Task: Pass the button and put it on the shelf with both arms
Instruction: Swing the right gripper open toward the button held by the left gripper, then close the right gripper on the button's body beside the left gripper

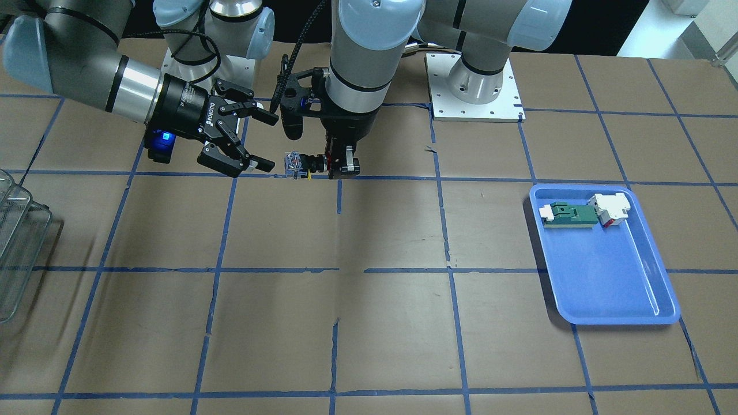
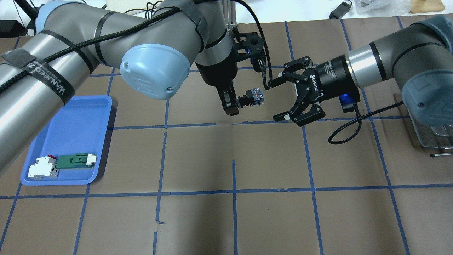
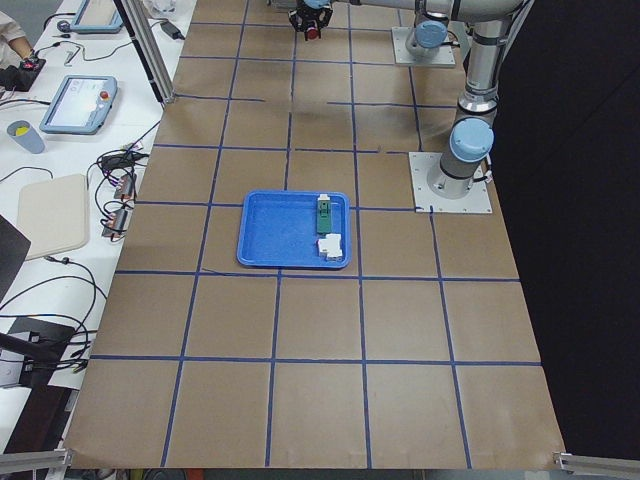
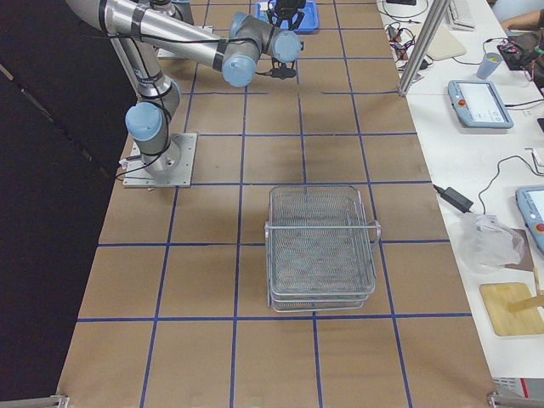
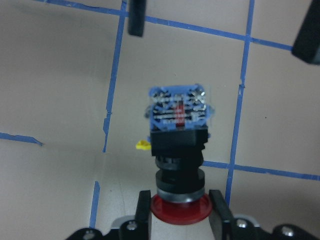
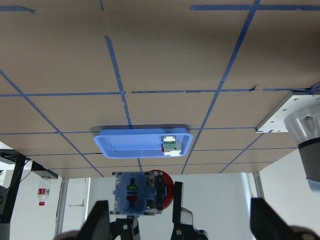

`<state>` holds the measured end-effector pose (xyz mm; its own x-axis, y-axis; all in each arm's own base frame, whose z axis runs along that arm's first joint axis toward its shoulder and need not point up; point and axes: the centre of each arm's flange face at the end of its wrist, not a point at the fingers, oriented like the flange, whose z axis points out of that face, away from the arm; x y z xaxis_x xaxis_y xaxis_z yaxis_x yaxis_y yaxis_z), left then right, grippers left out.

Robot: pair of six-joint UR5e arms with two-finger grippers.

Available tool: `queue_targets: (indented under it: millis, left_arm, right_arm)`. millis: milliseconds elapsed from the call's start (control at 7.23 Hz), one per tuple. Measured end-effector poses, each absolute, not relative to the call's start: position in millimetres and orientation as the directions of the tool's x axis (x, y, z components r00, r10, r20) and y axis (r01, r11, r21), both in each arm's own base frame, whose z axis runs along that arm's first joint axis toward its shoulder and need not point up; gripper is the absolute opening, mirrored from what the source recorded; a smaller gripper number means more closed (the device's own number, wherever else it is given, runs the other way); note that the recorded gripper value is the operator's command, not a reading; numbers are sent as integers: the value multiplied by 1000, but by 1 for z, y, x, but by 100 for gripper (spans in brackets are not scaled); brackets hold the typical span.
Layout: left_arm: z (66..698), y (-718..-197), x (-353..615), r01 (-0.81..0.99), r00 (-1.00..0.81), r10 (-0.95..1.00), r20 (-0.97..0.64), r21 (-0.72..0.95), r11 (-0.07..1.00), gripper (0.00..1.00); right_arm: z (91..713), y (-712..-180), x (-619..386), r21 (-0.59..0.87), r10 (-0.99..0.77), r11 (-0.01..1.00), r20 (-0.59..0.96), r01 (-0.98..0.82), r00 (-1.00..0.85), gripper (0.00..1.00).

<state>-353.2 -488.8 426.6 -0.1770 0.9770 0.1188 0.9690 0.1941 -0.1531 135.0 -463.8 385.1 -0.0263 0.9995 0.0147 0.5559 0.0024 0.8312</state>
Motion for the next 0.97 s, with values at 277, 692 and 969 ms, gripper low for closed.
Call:
queue_targets:
  millis: [277, 692, 969]
  left_arm:
    - [424, -491, -354, 968, -182, 976, 118, -154, 199, 0]
    - [426, -490, -355, 968, -181, 977, 115, -156, 197, 0]
    - [425, -490, -355, 968, -181, 977, 116, -156, 198, 0]
  right_arm:
    - [385, -467, 135, 830, 1000, 11, 4, 557, -25, 100]
    - [384, -473, 134, 828, 1000, 21, -11, 560, -22, 100]
    - [380, -475, 134, 828, 1000, 12, -3, 561, -17, 100]
